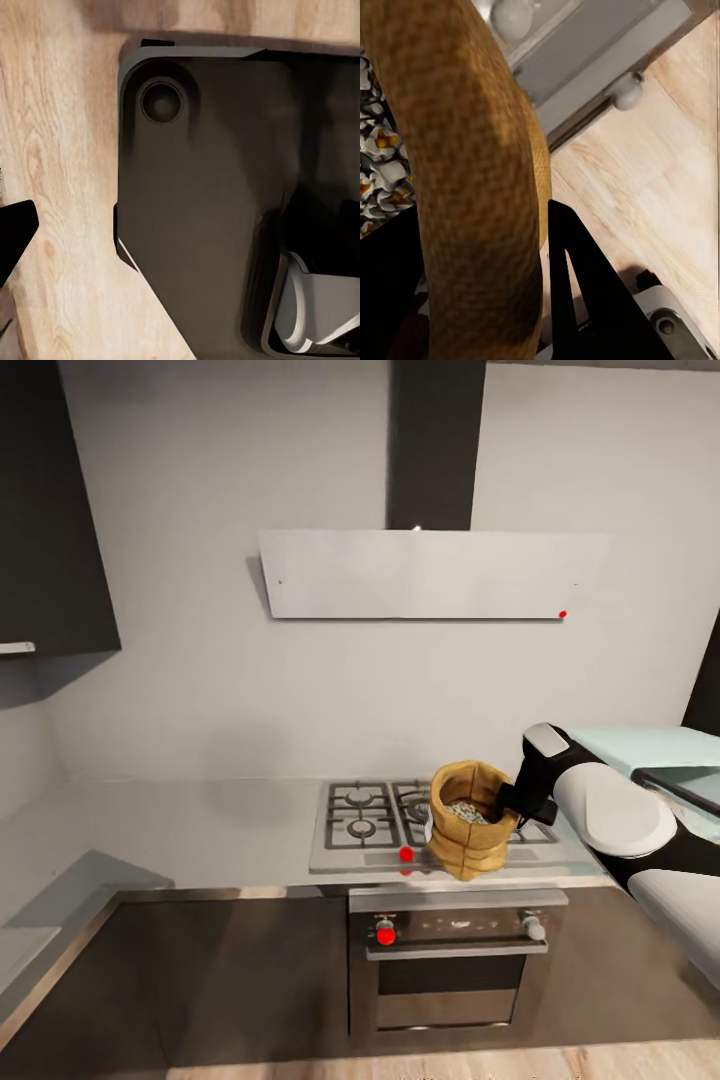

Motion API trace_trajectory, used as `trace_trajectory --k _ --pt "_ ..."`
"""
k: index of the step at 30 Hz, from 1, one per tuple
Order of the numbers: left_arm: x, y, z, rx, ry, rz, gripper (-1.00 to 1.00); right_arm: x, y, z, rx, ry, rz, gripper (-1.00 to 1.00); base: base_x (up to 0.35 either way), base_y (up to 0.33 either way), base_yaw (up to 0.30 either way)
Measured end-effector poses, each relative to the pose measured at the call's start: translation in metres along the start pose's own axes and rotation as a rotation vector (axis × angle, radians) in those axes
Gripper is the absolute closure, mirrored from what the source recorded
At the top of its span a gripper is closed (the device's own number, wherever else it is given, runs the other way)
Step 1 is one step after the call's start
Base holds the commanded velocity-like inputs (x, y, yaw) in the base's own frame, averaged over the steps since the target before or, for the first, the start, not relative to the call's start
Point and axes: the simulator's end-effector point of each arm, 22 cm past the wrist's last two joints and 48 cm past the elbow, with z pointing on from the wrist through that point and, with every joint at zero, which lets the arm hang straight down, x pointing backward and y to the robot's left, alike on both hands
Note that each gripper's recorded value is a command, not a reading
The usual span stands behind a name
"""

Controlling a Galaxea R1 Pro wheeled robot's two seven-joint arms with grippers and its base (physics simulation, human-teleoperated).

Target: In the kitchen, take the popcorn bag from the countertop, put it into the microwave, and heat it until the popcorn is cooked so the cooked popcorn ends up inside the bag.

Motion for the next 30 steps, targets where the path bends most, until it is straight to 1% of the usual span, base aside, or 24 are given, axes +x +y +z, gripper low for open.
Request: trace_trajectory --k 6,13,18,30 --pt "0.0 -0.0001 0.0 0.0 0.0 0.0 -1.0 -0.0001 0.0001 0.0001 0.0 0.0 0.0 1.0 -0.113 -0.068 -0.247" --pt "0.0003 -0.0028 0.0 0.003 0.001 0.0 -1.0 0.0 0.0008 0.0002 -0.001 -0.001 -0.001 1.0 -0.162 -0.102 -0.021" --pt "0.0004 -0.0048 0.0001 0.006 0.001 0.0 -1.0 -0.0004 0.0006 0.0004 -0.002 -0.001 0.001 1.0 -0.247 -0.123 -0.041" --pt "0.0001 -0.0049 0.0001 0.006 0.0 0.0 -1.0 -0.0005 0.0005 0.0005 -0.002 -0.001 0.002 1.0 -0.312 -0.023 -0.258"
